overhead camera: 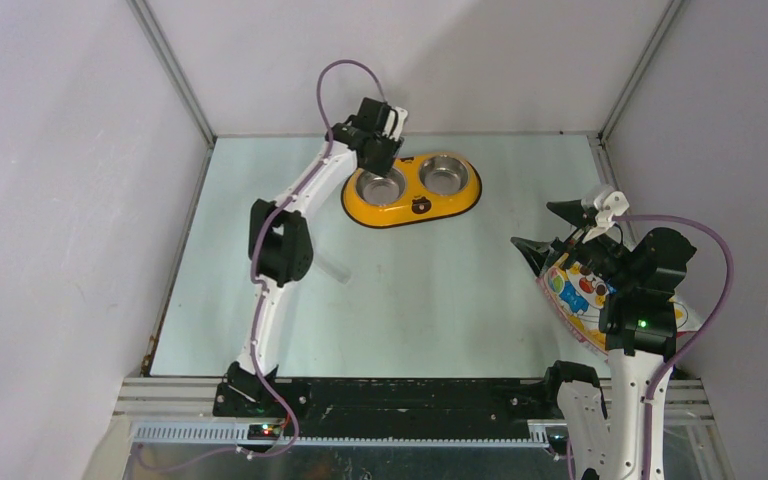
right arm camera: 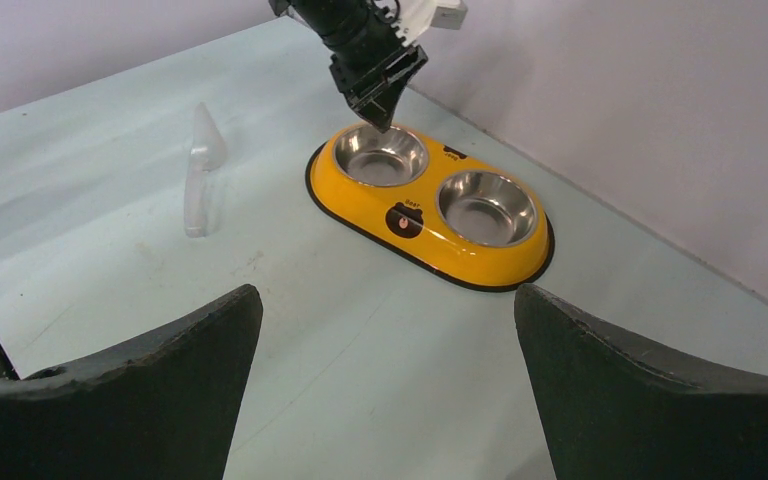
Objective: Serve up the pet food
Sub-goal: Move the pet food bowl to the center of the board.
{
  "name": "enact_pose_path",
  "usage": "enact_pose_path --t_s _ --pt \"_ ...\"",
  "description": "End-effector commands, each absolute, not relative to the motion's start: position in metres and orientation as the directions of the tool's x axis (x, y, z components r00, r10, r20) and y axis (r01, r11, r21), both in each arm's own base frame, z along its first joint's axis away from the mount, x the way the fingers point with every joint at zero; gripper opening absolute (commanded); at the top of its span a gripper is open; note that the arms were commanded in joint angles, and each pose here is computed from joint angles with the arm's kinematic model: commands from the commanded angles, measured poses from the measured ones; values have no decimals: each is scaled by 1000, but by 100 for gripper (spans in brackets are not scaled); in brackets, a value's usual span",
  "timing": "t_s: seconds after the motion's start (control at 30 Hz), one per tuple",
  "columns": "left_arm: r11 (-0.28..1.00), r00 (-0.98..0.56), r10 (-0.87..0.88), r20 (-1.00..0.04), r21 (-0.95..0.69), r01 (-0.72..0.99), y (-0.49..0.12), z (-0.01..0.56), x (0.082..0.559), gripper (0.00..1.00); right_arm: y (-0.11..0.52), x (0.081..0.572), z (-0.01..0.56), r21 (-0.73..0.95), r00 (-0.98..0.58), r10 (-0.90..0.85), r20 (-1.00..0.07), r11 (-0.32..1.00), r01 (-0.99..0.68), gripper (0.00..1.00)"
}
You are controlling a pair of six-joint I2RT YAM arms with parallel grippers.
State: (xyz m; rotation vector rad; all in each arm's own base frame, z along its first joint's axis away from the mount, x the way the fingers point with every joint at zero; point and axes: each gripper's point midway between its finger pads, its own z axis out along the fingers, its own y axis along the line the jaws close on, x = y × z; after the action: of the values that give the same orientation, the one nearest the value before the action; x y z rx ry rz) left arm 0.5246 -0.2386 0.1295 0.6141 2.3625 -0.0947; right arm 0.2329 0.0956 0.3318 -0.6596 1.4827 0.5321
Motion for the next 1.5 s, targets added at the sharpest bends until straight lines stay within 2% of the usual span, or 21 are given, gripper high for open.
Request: enact_pose_path --t_s 0.0,0.03,0.1,0.23,0.27,0.4,0.57,0.73,0.93,1.1,1.33,1.47 --pt "891 -727 307 -614 -84 447 -272 112 517 39 96 232 336 -102 61 -83 -995 710 -696 100" --pt "900 -738 281 -614 -98 425 -273 109 519 33 97 231 335 -101 59 -84 -995 709 -698 100" --pt "917 -757 247 -605 -105 384 -272 101 522 30 97 232 335 -101 58 -85 -995 709 -698 100" --pt "953 -809 146 -570 -137 269 -267 82 524 34 96 233 333 -97 51 -86 -995 708 -700 100" --pt "956 -817 130 -562 -148 254 -266 80 524 38 96 233 332 -97 50 -87 -995 709 -699 100" --pt "975 -845 43 -534 -161 152 -250 67 527 45 94 234 332 -94 46 -86 -995 711 -697 100" --pt "992 -844 -40 -535 -122 30 -213 62 543 50 94 237 330 -85 37 -83 -996 712 -697 100" --pt "983 -854 -135 -501 -175 -53 -179 57 552 52 93 237 329 -79 31 -80 -996 711 -699 100" --pt "967 -847 -201 -491 -236 -93 -160 58 565 56 92 237 330 -72 24 -76 -997 711 -700 100" --pt "965 -812 -215 -542 -244 -92 -148 74 584 62 92 238 329 -62 17 -71 -997 710 -702 100" --pt "959 -751 -263 -606 -247 -137 -107 105 602 62 93 237 330 -64 21 -70 -997 708 -704 100" --pt "949 -734 -240 -636 -313 -39 -117 142 599 71 93 236 330 -66 23 -71 -997 707 -705 100"
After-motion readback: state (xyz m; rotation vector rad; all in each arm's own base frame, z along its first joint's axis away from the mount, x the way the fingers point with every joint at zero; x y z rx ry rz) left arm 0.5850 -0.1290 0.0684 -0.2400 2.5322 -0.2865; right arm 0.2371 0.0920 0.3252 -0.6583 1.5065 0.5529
